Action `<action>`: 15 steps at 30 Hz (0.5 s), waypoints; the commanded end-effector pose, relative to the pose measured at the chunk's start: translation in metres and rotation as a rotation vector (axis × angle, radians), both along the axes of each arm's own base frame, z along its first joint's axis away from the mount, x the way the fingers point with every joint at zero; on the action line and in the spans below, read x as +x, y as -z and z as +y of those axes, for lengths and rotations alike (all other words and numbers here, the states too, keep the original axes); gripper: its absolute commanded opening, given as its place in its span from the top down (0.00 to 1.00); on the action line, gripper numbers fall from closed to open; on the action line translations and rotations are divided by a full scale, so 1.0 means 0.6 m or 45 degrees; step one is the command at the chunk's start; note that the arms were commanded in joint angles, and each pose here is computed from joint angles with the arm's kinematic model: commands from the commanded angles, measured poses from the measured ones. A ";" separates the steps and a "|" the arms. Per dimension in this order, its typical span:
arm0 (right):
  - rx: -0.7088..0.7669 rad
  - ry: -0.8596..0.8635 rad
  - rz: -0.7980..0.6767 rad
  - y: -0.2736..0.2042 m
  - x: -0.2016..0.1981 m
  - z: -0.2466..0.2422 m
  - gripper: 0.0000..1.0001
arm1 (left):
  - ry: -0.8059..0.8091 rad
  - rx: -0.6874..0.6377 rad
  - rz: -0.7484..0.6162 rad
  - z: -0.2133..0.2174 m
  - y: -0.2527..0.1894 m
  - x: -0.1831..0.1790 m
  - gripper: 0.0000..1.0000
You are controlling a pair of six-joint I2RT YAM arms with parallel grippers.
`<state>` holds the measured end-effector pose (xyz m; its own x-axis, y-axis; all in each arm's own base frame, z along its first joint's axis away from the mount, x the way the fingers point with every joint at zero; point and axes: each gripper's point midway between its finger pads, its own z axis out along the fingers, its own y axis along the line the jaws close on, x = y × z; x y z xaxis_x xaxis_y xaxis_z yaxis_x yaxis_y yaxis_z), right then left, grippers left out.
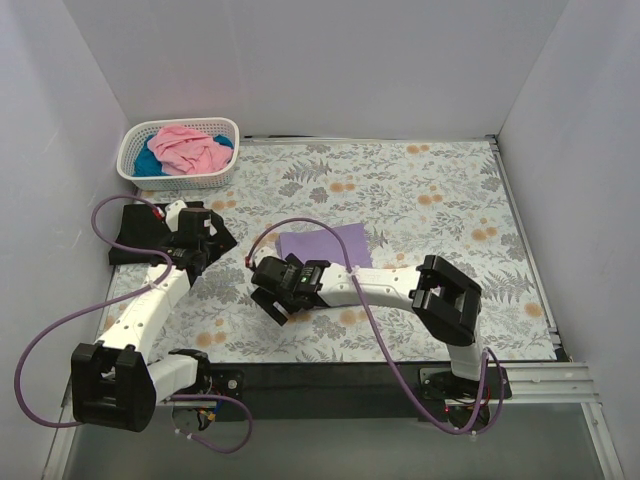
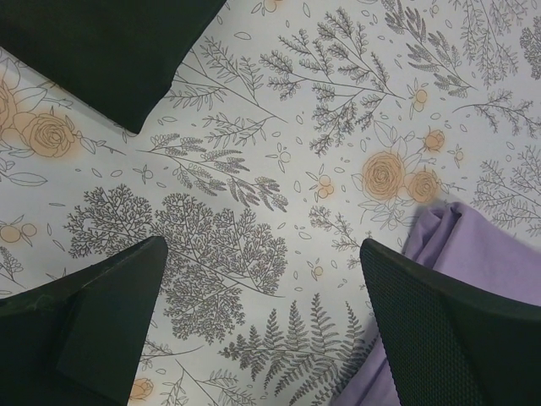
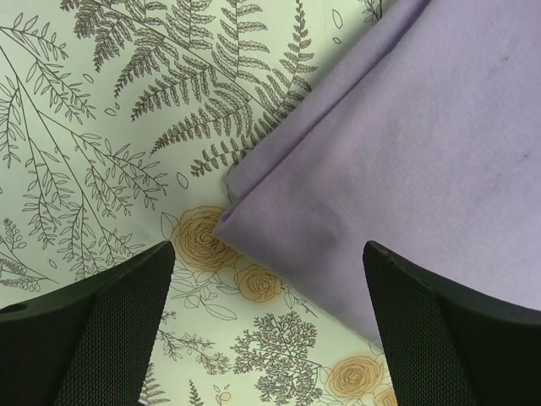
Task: Fold and stack the t-shirts
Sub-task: Neatly place the folded tshirt to the corner
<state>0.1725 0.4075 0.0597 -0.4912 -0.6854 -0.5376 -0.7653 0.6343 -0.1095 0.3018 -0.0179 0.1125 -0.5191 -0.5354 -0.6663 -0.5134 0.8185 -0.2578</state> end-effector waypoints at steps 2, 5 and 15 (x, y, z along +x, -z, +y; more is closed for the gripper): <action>-0.089 -0.025 -0.143 -0.014 0.007 0.011 0.02 | 0.006 -0.035 -0.018 -0.002 -0.006 0.001 0.02; -0.116 -0.061 -0.169 -0.011 0.000 0.016 0.12 | 0.010 -0.048 -0.020 -0.003 -0.006 0.002 0.02; -0.140 -0.114 -0.168 0.005 0.002 0.039 0.35 | 0.029 -0.077 0.000 -0.009 0.001 0.001 0.02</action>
<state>0.1641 0.4199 0.0437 -0.3821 -0.7869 -0.4845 -0.7998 0.5443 -0.2532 0.3024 -0.0238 0.1118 -0.5336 -0.5551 -0.6381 -0.4954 0.8166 -0.2961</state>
